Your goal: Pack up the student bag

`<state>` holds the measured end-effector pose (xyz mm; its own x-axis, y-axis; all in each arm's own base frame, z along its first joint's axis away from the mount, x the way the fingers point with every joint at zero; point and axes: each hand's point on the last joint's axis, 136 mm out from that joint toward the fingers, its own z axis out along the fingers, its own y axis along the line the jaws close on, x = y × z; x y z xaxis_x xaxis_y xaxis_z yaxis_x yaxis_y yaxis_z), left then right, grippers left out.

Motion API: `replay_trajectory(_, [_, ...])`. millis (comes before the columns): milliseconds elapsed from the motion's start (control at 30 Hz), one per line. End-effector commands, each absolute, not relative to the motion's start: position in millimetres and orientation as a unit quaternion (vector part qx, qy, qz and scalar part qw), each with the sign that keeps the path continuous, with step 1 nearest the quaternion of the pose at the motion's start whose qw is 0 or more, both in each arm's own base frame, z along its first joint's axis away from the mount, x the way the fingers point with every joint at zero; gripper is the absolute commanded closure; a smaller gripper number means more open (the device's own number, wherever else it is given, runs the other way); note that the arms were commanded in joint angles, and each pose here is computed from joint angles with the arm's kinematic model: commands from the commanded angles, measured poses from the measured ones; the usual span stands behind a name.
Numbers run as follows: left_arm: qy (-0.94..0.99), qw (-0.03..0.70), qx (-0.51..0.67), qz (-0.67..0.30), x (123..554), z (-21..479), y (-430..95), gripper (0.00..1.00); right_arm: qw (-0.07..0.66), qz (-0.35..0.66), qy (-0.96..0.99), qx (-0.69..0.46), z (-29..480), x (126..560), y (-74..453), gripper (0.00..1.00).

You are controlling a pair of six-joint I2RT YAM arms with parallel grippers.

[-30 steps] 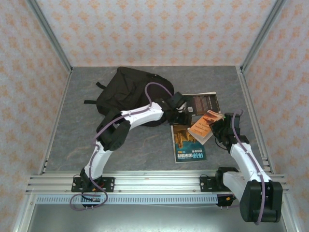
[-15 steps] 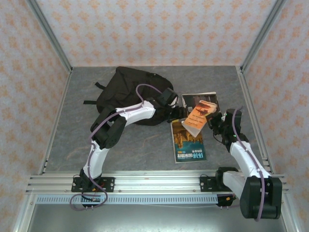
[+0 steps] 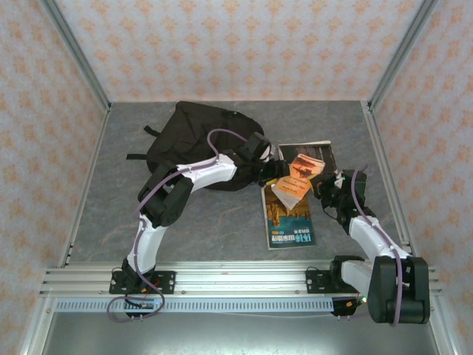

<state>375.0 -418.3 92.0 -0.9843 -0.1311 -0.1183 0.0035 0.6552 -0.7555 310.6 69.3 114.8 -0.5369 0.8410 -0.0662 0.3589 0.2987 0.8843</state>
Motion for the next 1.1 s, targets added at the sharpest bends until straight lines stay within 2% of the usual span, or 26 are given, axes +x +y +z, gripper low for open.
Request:
replay_trajectory(0, [0.897,0.09,-0.023,-0.433,373,103,-423,0.38,0.292,0.484,0.74,0.364,139,318,80,1.0])
replay_trajectory(233, [0.891,0.083,-0.015,-0.445,372,109,-425,0.35,0.29,0.514,0.715,0.375,157,322,82,1.0])
replay_trajectory(400, [0.867,0.082,-0.016,-0.492,371,138,-433,0.37,0.288,0.525,0.709,0.372,166,323,84,1.0])
replay_trajectory(467, [0.856,0.083,-0.02,-0.511,372,151,-436,0.41,0.288,0.522,0.713,0.37,166,323,84,1.0])
replay_trajectory(700, [0.837,0.101,-0.023,-0.537,370,183,-434,0.7,0.292,0.494,0.733,0.365,163,319,82,1.0])
replay_trajectory(800, [0.836,0.105,-0.022,-0.539,369,187,-433,0.79,0.296,0.483,0.742,0.36,165,318,82,1.0])
replay_trajectory(867, [0.835,0.107,-0.024,-0.539,369,188,-432,0.84,0.295,0.473,0.75,0.356,167,317,83,0.89])
replay_trajectory(1000, [0.835,0.118,-0.03,-0.537,370,192,-428,0.93,0.307,0.434,0.77,0.353,170,313,75,0.47])
replay_trajectory(1067, [0.835,0.137,-0.035,-0.531,372,197,-422,0.99,0.309,0.401,0.785,0.356,170,308,69,0.33])
